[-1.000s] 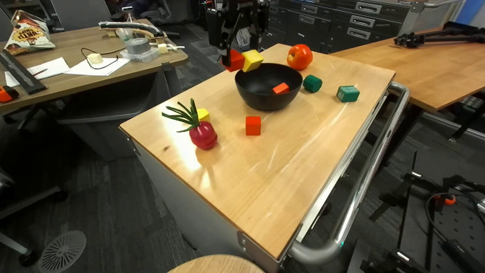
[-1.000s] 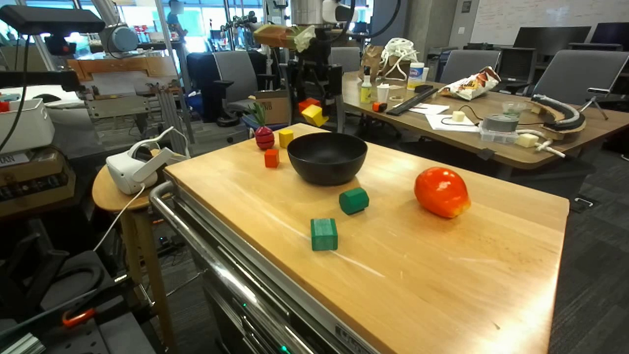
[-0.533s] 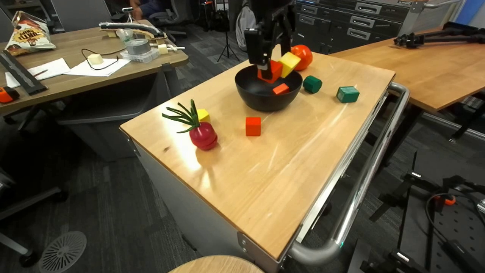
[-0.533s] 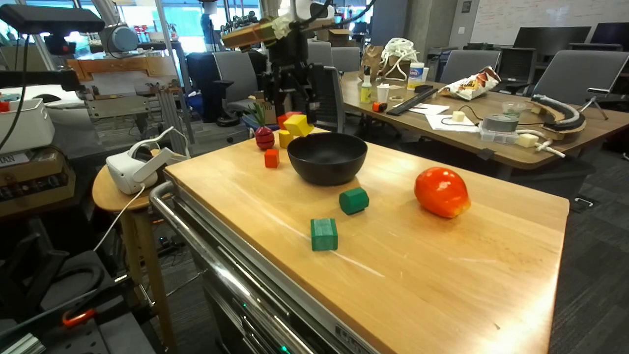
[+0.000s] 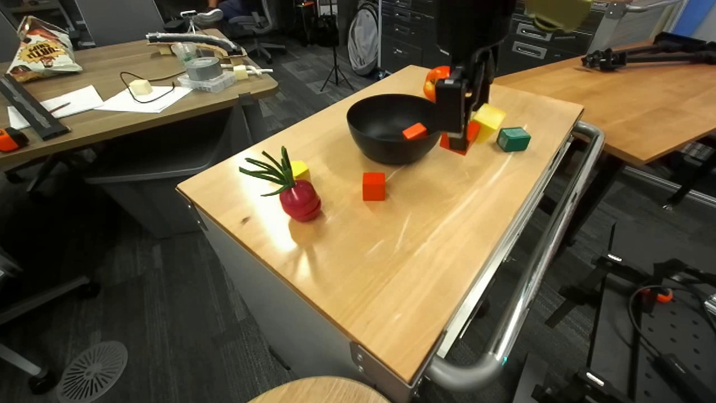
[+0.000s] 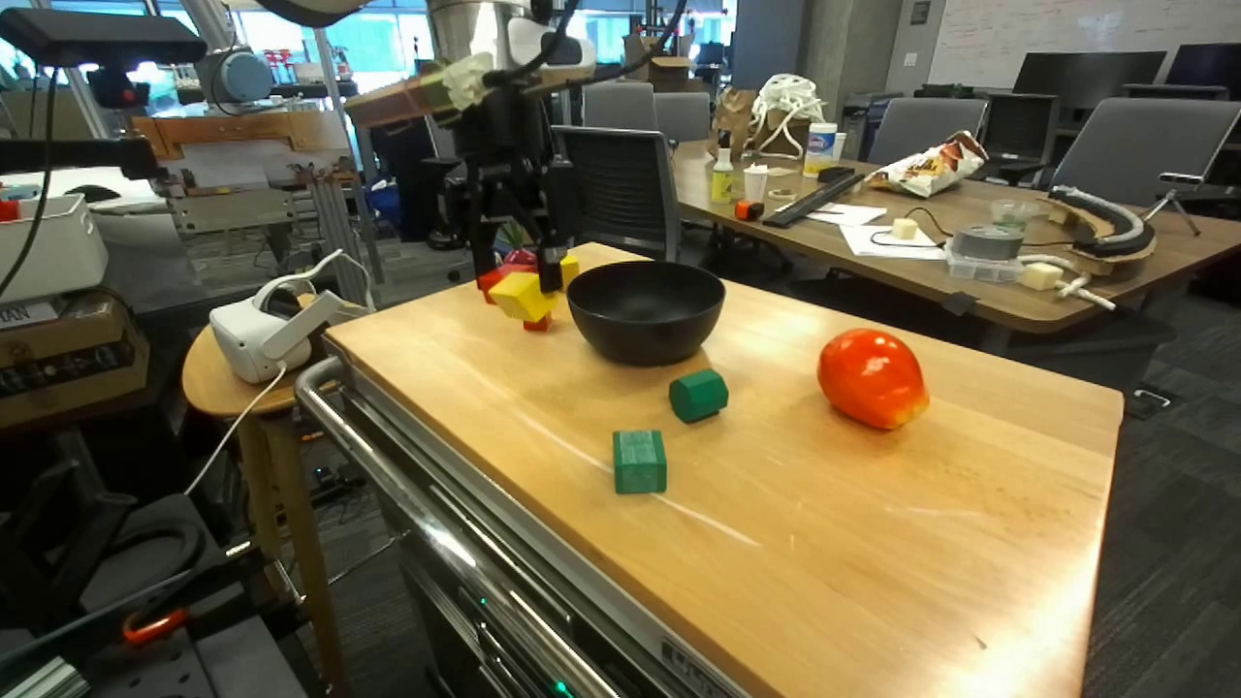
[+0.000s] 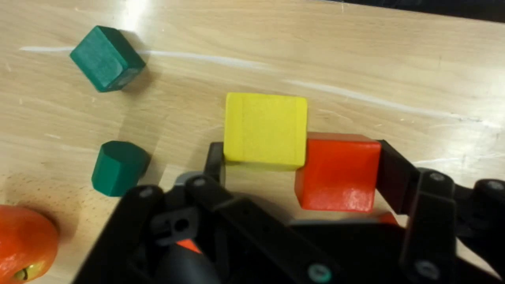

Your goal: Move the apple to the other side of the bowl and take all the items out of the bowl

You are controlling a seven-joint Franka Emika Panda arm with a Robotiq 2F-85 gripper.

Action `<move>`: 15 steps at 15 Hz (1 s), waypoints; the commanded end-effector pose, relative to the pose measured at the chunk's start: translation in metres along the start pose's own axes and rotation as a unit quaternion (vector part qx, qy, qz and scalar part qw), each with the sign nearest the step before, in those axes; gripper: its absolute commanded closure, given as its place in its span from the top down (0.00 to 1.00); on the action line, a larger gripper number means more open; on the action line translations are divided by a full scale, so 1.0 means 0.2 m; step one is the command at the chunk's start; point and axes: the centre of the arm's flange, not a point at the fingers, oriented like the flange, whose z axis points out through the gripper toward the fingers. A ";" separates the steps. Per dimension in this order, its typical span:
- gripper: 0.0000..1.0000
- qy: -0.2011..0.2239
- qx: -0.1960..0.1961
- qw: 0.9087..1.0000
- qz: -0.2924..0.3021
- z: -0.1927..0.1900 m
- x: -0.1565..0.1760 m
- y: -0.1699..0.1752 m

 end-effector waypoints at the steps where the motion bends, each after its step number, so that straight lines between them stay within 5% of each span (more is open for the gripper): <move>1: 0.63 0.036 0.023 0.999 0.011 0.16 -0.14 -0.06; 6: 0.63 0.036 0.043 0.998 0.004 0.36 -0.20 -0.13; 11: 0.64 0.036 0.044 0.998 -0.005 0.36 -0.20 -0.12; 12: 0.93 0.037 0.044 0.998 -0.005 0.35 -0.18 -0.11; 15: 0.99 0.045 0.039 0.998 -0.012 0.26 -0.12 -0.07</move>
